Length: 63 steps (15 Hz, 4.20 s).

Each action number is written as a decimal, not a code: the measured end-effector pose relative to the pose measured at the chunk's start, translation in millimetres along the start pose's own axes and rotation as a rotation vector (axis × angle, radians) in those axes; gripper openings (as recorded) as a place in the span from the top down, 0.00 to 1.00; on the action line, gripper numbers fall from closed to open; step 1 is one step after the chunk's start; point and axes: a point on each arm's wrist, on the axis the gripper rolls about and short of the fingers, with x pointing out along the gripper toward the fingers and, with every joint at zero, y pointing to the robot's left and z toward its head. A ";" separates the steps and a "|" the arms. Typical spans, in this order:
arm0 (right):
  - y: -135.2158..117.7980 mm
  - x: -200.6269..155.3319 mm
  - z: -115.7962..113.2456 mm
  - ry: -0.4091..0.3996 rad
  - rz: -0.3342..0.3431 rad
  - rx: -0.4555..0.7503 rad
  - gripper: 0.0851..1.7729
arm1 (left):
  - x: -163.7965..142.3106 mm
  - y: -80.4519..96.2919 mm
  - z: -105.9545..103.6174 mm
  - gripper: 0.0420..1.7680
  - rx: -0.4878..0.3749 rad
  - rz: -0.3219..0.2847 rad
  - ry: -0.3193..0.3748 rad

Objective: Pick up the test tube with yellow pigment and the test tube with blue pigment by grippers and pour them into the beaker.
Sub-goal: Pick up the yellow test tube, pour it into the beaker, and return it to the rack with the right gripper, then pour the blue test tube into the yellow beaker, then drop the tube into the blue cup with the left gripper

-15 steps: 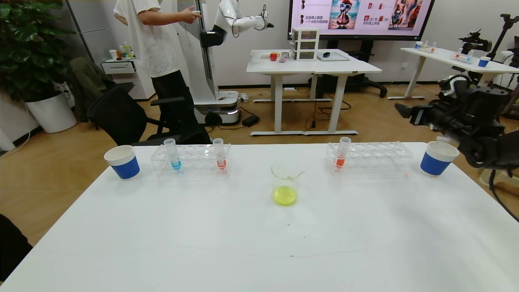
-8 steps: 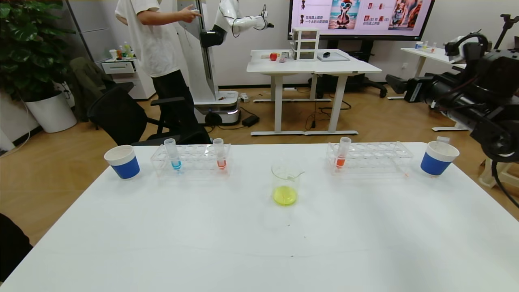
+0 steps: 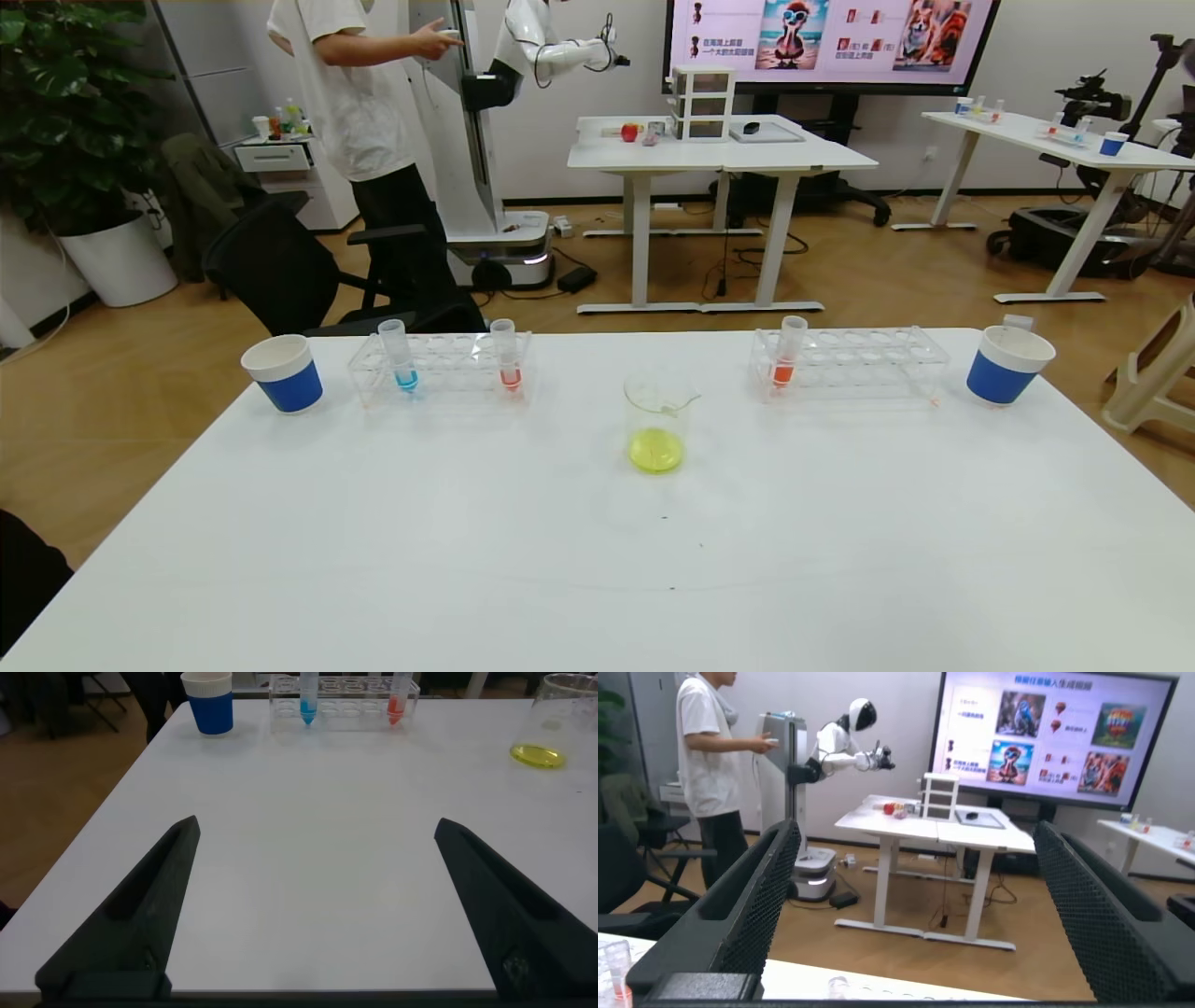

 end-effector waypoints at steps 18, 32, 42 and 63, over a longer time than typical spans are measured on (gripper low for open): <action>23.3 -248.7 -66.7 -0.002 -0.026 -0.159 0.02 | 0.0 0.0 0.0 0.01 0.000 0.000 0.000; 24.6 -263.5 -140.9 0.469 -0.061 -0.010 0.02 | 0.0 0.0 0.0 0.01 0.000 0.000 0.000; 24.6 -263.5 -140.9 0.468 -0.061 -0.010 0.02 | 0.0 0.0 -0.1 0.01 0.001 0.000 0.001; 24.6 -263.5 -140.9 0.468 -0.062 -0.009 0.02 | 139.8 -4.5 167.7 0.01 0.017 -0.040 -0.125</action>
